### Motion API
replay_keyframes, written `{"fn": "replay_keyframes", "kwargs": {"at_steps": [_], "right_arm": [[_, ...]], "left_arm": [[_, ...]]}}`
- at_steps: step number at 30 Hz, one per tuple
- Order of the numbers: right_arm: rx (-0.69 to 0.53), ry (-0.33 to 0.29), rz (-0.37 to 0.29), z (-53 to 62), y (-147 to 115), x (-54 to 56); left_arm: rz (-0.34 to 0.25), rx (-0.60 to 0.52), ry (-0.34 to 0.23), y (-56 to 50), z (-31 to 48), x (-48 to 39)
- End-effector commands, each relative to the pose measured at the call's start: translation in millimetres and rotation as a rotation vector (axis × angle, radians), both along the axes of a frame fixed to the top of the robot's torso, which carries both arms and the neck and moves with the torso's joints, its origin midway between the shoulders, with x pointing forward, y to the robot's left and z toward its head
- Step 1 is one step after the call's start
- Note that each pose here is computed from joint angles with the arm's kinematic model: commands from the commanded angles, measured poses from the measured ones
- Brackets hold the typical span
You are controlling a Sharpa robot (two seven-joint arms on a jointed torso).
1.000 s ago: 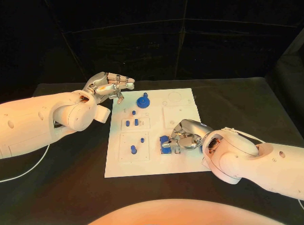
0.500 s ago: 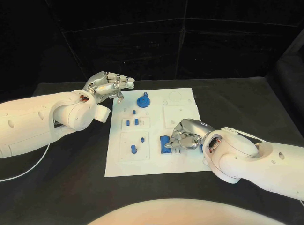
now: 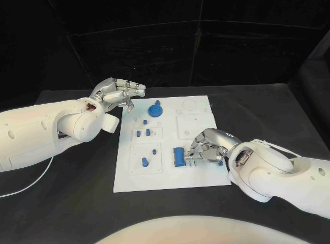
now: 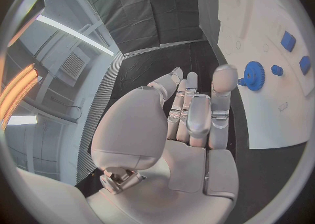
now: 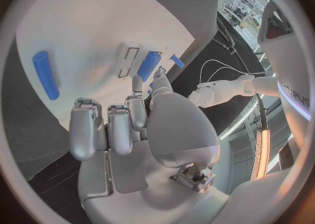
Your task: Assemble the parts on the task board
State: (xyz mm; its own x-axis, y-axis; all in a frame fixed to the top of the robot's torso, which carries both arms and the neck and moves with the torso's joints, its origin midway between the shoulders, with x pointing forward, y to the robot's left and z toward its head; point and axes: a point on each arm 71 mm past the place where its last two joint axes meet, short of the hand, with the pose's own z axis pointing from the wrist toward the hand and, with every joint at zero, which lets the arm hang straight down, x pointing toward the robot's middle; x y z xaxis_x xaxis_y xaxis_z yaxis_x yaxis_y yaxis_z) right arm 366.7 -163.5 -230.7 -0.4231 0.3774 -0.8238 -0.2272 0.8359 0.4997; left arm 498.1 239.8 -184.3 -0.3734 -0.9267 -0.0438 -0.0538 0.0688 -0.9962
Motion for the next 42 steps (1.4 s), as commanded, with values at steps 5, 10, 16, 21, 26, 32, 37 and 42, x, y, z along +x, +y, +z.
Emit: {"fn": "replay_keyframes", "kwargs": {"at_steps": [5, 10, 16, 21, 26, 32, 37, 42], "right_arm": [[0.097, 0.013, -0.048, 11.0, -31.0, -4.0], [0.051, 0.025, -0.094, 12.4, -55.7, -4.6], [-0.053, 0.037, -0.142, 9.5, -75.5, -4.1], [-0.125, 0.016, -0.167, 7.3, -87.2, -0.7], [-0.196, -0.004, -0.154, 4.3, -91.9, 3.2], [-0.261, -0.008, -0.116, -0.1, -89.4, 6.7], [-0.29, 0.001, -0.09, -3.1, -85.6, 8.1], [-0.299, -0.008, -0.066, -4.9, -79.1, 7.8]], "left_arm": [[-0.006, -0.007, -0.004, -0.8, 1.3, 0.0], [-0.007, -0.007, -0.004, -1.3, 1.4, -0.4], [-0.009, -0.009, -0.004, -2.3, 1.6, -1.2], [-0.011, -0.011, -0.005, -2.6, 2.1, -2.6], [-0.013, -0.012, -0.005, -3.1, 2.3, -3.5], [-0.012, -0.012, -0.007, -2.7, 2.5, -3.6], [-0.011, -0.012, -0.007, -2.2, 2.4, -3.5], [-0.01, -0.012, -0.006, -1.6, 2.3, -3.3]]}}
